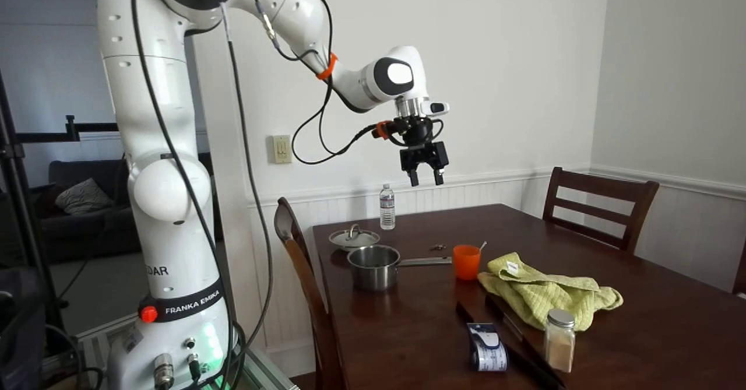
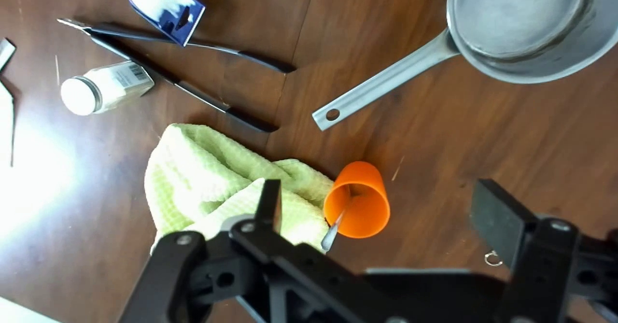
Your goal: Move the spoon from the orange cup to the pot
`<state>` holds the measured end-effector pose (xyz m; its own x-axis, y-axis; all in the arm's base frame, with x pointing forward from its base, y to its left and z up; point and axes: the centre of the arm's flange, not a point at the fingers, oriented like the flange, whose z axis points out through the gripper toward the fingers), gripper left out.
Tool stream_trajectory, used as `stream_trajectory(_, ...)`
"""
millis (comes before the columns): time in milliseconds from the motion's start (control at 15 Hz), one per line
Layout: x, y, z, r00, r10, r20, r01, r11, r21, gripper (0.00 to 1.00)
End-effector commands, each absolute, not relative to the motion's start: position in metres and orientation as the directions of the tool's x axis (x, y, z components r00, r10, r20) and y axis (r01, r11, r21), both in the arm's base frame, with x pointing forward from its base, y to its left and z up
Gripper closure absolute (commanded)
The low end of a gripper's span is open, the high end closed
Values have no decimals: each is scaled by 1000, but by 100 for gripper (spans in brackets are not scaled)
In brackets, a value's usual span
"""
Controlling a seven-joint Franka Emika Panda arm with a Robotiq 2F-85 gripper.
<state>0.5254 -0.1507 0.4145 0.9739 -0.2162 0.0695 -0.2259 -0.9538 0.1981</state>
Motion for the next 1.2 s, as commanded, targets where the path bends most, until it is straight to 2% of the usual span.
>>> stream_trajectory(0, 538, -156, 410, 972, -228, 53, -234, -951, 204, 0)
stream_trajectory(267, 562, -171, 409, 959, -280, 38, -282, -939, 196, 0)
stream_trajectory(333, 581, -201, 420, 953, -301, -36, -294, -946, 138, 0)
stream_trajectory(733, 624, -293, 418, 978, -68, -199, -86, -993, -82, 0)
stream_trajectory(1000, 659, -298, 380, 945, 82, -317, 24, -983, -183, 0)
stream_trajectory(1067, 593, -279, 376, 965, 21, -262, -13, -992, -129, 0)
stream_trajectory(1133, 598, -278, 367, 961, 31, -276, -7, -991, -134, 0)
